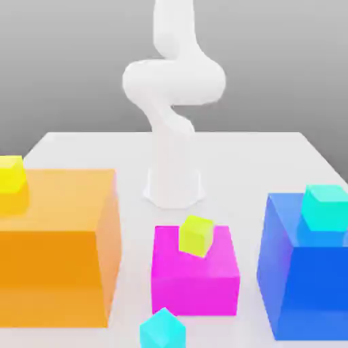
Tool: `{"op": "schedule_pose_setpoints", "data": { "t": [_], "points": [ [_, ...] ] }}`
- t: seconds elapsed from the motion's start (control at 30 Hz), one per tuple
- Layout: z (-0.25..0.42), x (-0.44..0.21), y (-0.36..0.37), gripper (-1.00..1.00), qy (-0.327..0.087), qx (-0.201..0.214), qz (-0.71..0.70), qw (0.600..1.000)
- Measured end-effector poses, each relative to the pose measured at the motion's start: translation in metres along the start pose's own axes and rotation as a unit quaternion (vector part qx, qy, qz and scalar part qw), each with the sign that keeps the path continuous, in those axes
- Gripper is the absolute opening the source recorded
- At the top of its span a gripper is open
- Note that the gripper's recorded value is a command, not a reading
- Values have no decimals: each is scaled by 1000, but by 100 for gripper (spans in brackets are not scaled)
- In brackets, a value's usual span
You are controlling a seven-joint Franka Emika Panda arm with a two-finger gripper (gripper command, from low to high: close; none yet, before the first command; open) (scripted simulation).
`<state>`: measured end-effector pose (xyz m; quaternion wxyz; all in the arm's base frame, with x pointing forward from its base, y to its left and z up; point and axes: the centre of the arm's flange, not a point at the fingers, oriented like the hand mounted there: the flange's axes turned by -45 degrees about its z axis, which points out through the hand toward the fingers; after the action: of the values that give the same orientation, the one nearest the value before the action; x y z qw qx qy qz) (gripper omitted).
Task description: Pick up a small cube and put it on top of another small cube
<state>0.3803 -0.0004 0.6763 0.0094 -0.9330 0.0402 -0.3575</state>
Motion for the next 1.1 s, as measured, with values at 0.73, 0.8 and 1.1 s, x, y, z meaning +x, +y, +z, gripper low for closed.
{"op": "schedule_pose_setpoints", "data": {
  "t": [0.73,0.8,1.1],
  "points": [
    [376,-162,27,0,-273,-117,285,911],
    [400,-190,29,0,-294,-131,308,895],
    [477,-274,35,-100,-323,-152,339,870]
  ]
}}
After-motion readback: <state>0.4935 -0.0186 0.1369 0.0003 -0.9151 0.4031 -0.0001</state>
